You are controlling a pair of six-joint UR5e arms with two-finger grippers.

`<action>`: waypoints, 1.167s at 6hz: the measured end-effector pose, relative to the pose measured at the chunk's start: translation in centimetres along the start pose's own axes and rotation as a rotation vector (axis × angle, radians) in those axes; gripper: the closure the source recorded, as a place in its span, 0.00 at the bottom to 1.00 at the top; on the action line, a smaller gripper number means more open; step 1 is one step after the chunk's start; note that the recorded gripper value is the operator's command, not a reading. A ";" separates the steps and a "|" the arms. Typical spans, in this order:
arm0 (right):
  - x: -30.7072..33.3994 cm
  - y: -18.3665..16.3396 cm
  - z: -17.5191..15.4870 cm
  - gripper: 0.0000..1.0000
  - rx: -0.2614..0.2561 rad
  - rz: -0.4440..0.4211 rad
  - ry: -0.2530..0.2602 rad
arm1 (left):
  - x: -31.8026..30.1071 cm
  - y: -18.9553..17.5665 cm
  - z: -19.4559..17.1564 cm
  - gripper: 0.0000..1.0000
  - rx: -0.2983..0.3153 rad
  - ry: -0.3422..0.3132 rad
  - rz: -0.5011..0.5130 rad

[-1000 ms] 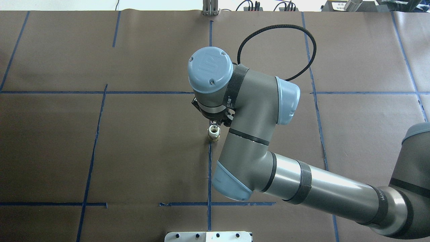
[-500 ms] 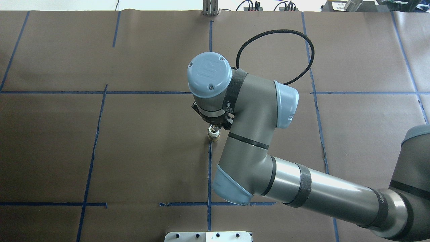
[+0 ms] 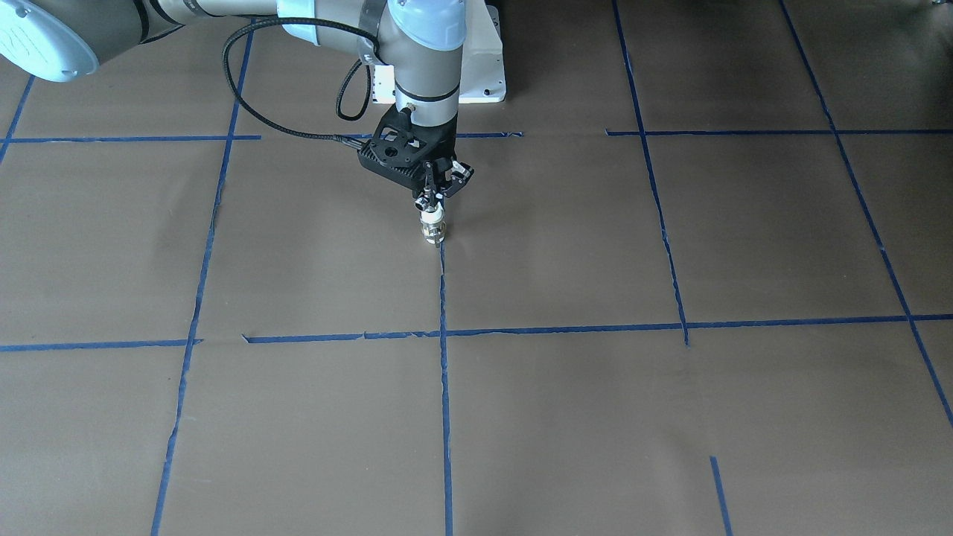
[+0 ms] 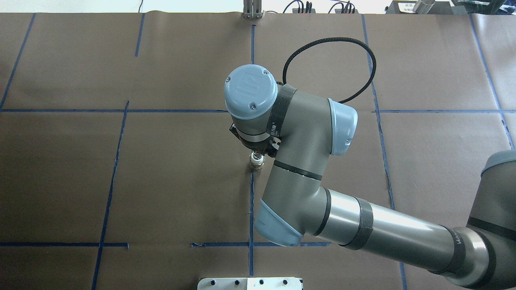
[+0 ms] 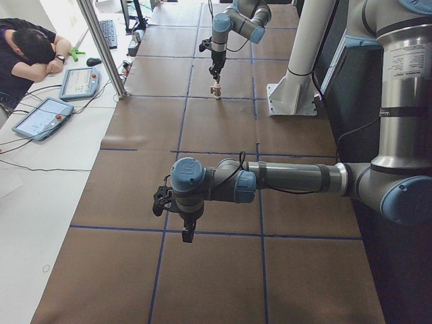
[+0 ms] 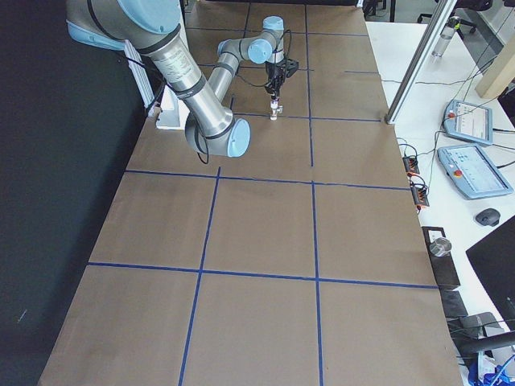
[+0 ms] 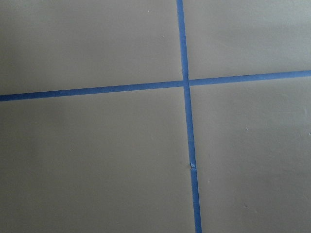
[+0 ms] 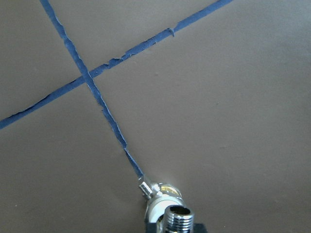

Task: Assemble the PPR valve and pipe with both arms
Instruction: 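Lower the tee fitting onto the valve top and press it in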

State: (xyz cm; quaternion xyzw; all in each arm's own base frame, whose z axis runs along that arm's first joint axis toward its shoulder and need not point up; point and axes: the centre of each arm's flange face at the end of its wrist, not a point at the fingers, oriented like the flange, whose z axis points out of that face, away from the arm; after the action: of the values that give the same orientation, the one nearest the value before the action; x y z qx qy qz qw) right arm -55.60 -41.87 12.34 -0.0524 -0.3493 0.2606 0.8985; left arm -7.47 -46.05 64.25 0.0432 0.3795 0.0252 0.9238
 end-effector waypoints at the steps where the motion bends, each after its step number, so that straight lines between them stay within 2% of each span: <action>1: -0.1 0.1 0.4 1.00 -0.002 -0.003 -0.003 | 0.0 0.0 0.0 0.00 0.000 0.000 0.000; 2: -0.4 0.1 1.3 0.97 -0.004 -0.006 -0.008 | 0.0 0.0 0.0 0.00 0.000 0.000 0.001; 3: -0.6 0.1 1.9 0.55 -0.005 -0.008 -0.010 | 0.0 0.0 0.0 0.00 -0.001 0.000 0.001; 4: -0.7 0.1 2.2 0.01 -0.008 -0.011 -0.008 | 0.0 0.0 0.0 0.00 -0.001 0.000 0.000; 7: -0.7 0.3 1.6 0.00 -0.026 -0.044 -0.018 | -0.1 0.1 0.1 0.00 -0.002 0.000 0.000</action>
State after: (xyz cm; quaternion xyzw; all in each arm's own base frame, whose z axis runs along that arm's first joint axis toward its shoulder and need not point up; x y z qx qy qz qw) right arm -57.22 -42.13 13.03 -0.0542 -0.3619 0.2367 0.9001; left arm -7.47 -45.99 64.37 0.0423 0.3795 0.0254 0.9239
